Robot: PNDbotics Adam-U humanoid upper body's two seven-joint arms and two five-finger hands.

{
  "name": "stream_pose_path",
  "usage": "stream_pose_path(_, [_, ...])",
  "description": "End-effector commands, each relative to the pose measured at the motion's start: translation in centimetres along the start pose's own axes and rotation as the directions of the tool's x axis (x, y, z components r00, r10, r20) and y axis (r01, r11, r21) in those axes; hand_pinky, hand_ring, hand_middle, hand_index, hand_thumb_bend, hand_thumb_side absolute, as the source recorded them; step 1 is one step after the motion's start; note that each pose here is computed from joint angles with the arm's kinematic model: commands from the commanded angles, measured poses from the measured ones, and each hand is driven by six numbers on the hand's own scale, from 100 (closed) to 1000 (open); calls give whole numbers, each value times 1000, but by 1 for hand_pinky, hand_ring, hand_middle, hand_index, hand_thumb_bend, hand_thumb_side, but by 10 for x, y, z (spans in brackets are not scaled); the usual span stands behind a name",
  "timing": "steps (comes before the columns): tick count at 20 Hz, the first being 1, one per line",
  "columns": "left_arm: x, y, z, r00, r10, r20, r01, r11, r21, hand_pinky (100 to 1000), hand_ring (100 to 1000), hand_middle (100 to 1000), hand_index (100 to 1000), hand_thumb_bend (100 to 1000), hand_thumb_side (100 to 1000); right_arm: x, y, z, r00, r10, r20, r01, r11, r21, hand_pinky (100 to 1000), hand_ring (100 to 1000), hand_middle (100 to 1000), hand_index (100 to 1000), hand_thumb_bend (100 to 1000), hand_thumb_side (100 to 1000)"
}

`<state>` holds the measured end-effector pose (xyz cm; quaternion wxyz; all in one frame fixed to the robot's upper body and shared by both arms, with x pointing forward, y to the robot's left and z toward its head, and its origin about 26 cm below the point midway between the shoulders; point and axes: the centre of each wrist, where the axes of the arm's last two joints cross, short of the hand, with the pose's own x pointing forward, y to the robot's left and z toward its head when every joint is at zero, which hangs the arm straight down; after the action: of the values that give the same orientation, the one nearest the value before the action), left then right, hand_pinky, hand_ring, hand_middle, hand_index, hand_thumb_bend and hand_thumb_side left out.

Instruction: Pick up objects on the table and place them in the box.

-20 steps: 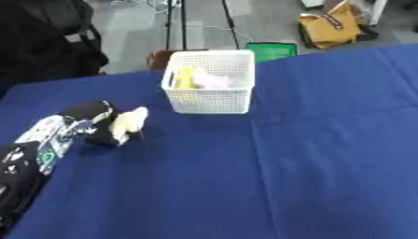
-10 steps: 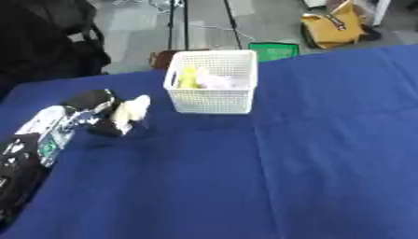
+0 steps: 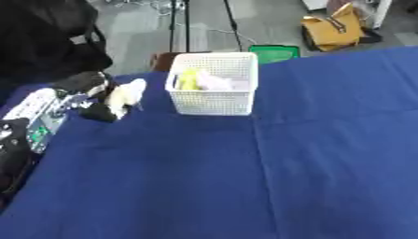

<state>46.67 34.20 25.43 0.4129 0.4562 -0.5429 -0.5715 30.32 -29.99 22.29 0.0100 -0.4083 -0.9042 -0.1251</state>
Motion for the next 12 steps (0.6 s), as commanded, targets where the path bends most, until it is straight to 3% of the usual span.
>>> stream_pose_path(1, [-11, 34, 9, 999, -39, -19, 40, 998, 50, 650, 527, 471, 619, 223, 638, 1, -3, -9, 998, -31, 62, 34, 998, -46, 728, 714, 601, 732, 100, 829])
stream_pose_path(12, [2, 76, 6, 998, -69, 0, 68, 991, 118, 652, 524, 465, 616, 205, 653, 1, -4, -9, 997, -30, 65, 32, 999, -38, 729, 715, 601, 732, 100, 826])
